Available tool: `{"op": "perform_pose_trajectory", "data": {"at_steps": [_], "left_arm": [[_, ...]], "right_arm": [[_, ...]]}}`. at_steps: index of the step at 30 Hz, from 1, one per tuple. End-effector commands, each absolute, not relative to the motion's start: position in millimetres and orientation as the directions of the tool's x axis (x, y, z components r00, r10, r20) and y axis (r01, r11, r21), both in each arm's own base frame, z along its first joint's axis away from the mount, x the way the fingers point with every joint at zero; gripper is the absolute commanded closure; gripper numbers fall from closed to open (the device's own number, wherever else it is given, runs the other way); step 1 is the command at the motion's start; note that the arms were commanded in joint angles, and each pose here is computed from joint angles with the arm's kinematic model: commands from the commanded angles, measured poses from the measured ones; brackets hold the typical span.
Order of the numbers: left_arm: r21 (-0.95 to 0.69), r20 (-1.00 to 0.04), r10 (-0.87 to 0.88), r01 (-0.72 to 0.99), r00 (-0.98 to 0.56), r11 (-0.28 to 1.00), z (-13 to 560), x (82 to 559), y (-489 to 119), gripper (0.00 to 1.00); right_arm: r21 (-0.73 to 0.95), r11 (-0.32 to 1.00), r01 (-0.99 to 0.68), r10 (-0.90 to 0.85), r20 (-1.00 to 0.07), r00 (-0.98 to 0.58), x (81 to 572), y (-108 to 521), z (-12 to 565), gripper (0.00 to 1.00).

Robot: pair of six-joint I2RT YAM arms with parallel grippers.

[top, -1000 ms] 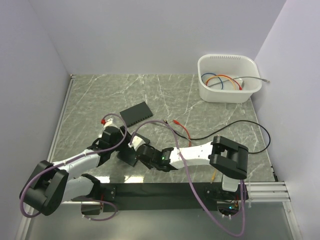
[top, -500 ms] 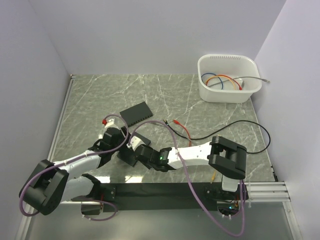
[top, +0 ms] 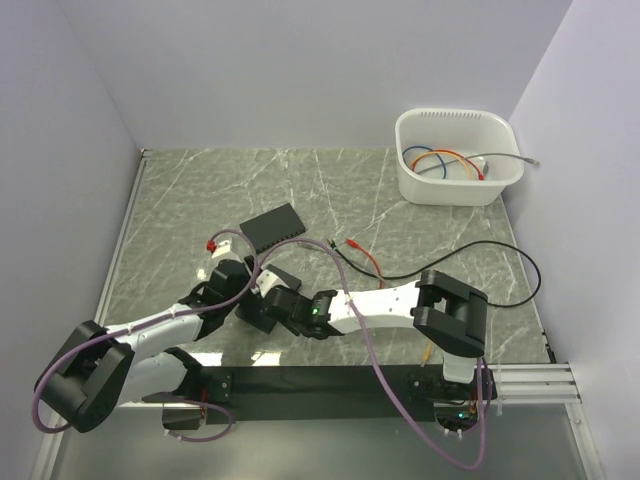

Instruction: Insert the plug into the switch port

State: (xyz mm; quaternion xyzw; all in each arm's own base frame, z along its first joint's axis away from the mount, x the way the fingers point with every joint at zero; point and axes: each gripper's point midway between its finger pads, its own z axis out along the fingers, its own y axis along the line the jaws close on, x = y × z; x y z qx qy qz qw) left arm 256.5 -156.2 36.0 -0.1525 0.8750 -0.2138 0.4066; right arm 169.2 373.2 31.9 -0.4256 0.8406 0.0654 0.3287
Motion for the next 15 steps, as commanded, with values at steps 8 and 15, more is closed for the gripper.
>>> {"op": "perform_pose_trajectory", "data": {"at_steps": [8, 15], "left_arm": [[-0.592, -0.549, -0.407, -0.004, -0.73, 0.806, 31.5, 223.7, -190.6, 0.34], [-0.594, -0.547, -0.393, 0.011, -0.739, 0.804, 30.8, 219.1, -194.6, 0.34]], "right_arm": [[-0.016, 0.715, -0.699, -0.378, -0.85, -0.367, 203.6, 442.2, 100.9, 1.0], [0.011, 0.724, -0.69, -0.341, -0.864, -0.372, 212.4, 445.6, 105.1, 1.0]]}}
